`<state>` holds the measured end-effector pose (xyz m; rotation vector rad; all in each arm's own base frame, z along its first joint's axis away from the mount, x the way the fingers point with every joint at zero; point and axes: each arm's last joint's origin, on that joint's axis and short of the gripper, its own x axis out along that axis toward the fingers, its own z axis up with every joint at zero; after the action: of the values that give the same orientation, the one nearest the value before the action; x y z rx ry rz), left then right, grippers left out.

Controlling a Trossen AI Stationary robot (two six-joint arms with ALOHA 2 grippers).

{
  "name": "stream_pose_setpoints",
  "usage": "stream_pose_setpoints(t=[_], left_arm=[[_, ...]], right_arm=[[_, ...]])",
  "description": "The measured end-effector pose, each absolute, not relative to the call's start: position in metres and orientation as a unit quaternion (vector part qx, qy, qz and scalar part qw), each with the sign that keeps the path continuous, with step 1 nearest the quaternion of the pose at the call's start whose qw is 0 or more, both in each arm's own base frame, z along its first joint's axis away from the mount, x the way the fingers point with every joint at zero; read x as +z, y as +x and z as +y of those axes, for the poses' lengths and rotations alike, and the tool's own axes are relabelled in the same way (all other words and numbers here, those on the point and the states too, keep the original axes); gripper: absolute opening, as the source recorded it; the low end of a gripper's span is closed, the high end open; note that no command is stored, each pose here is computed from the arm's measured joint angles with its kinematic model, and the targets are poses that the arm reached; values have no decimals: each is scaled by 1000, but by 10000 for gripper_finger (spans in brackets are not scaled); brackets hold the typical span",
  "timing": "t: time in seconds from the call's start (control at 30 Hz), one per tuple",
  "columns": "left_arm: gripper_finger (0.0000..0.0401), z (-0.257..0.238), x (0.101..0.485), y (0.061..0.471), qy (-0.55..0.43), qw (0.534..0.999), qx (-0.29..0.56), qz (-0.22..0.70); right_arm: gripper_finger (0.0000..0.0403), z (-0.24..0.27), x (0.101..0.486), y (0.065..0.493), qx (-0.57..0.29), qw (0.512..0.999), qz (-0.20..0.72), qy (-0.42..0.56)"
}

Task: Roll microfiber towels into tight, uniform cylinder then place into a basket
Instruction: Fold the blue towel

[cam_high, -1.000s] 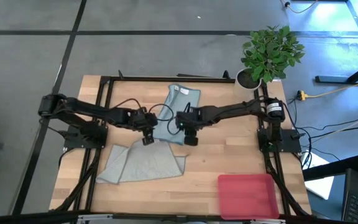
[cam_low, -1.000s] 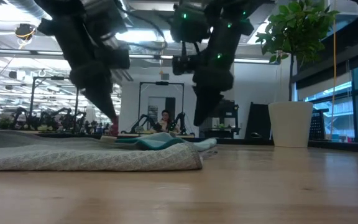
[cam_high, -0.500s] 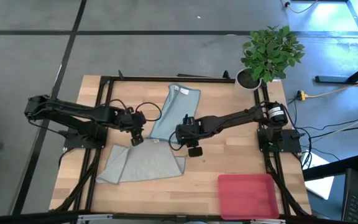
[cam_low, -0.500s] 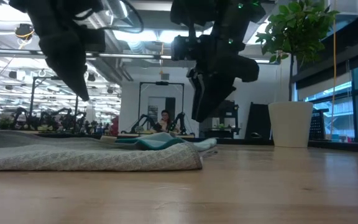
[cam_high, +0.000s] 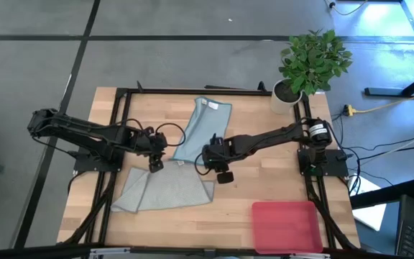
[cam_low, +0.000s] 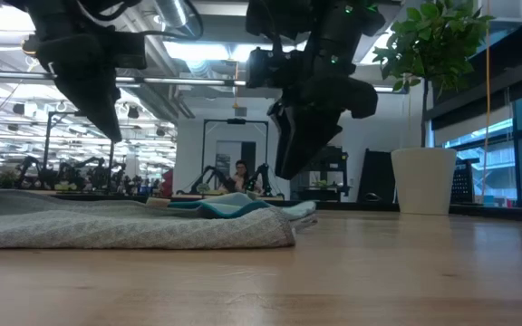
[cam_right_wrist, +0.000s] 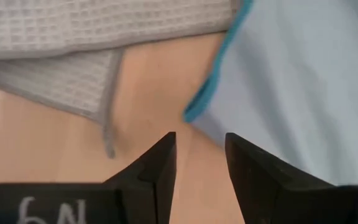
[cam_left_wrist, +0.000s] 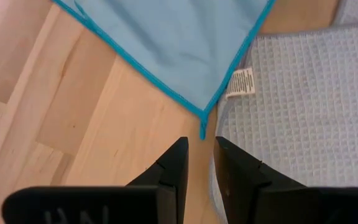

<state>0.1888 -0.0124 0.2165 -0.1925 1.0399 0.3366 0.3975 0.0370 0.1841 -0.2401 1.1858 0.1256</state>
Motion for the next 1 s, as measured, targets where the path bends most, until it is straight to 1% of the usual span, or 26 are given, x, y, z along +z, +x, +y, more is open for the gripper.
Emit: stream_pose_setpoints(t=[0.2, 0.33, 0.57, 0.8, 1.0], left_arm=[[69, -13, 215, 185, -82, 840, 158, 512], [69, -12, 214, 184, -73, 837, 170, 514], [69, -11, 215, 184, -65, 839, 183, 509], [69, -11, 215, 184, -66, 840, 183, 507], [69, -11, 215, 185, -68, 841, 184, 505]], right_arm=[[160, 38, 173, 401, 71, 816, 563, -110], [169, 38, 167, 406, 84, 820, 552, -129], [170, 37, 161, 409, 77, 820, 551, -134], [170, 35, 135, 413, 94, 798, 574, -160], [168, 34, 129, 414, 59, 792, 581, -176]])
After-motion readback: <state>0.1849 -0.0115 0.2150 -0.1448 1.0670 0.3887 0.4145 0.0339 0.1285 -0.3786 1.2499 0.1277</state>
